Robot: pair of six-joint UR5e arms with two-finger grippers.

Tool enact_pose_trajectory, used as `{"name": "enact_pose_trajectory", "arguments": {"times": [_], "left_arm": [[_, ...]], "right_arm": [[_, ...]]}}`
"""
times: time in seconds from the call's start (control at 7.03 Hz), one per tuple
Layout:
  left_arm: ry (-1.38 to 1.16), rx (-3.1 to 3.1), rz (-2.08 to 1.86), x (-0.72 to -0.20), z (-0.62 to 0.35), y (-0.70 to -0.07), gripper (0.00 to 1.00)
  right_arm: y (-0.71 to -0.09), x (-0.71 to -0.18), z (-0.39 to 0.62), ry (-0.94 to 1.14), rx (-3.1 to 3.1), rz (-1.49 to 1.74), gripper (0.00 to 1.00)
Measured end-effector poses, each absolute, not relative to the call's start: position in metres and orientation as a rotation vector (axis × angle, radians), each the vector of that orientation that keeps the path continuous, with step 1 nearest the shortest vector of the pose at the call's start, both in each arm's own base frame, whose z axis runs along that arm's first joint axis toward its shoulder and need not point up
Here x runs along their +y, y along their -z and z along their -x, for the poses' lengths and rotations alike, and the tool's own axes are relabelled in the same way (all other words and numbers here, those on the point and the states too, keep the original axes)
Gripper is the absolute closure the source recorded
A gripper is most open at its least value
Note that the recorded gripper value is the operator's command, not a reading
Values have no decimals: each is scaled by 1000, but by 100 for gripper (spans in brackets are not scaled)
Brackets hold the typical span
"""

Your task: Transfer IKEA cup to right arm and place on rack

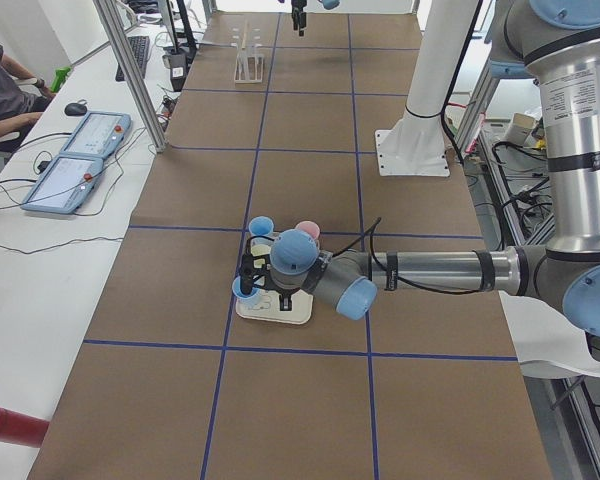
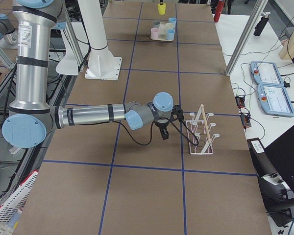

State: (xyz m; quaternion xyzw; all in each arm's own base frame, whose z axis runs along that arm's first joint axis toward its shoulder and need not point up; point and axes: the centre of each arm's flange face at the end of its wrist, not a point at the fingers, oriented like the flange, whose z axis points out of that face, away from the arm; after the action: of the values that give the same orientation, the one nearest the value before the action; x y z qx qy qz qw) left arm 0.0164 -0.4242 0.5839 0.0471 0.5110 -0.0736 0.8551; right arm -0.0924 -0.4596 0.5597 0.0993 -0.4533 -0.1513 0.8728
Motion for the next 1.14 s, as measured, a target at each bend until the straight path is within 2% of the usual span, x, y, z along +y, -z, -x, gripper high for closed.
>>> {"name": "enact_pose_trajectory", "arguments": {"times": [0.28,0.71,1.14], "left_arm": [[249,1137,-74,-439,-38,-510,100],[382,1254,79,-479,-116,-392,100],[427,1351,307,-479,-224,-265,100]], "right_arm": [[-510,-481,148,332,-1025,-195,1],[-377,-512,268,242,-1126,-146,1],[-270,-509,330,107,-1244,-123,2]]}}
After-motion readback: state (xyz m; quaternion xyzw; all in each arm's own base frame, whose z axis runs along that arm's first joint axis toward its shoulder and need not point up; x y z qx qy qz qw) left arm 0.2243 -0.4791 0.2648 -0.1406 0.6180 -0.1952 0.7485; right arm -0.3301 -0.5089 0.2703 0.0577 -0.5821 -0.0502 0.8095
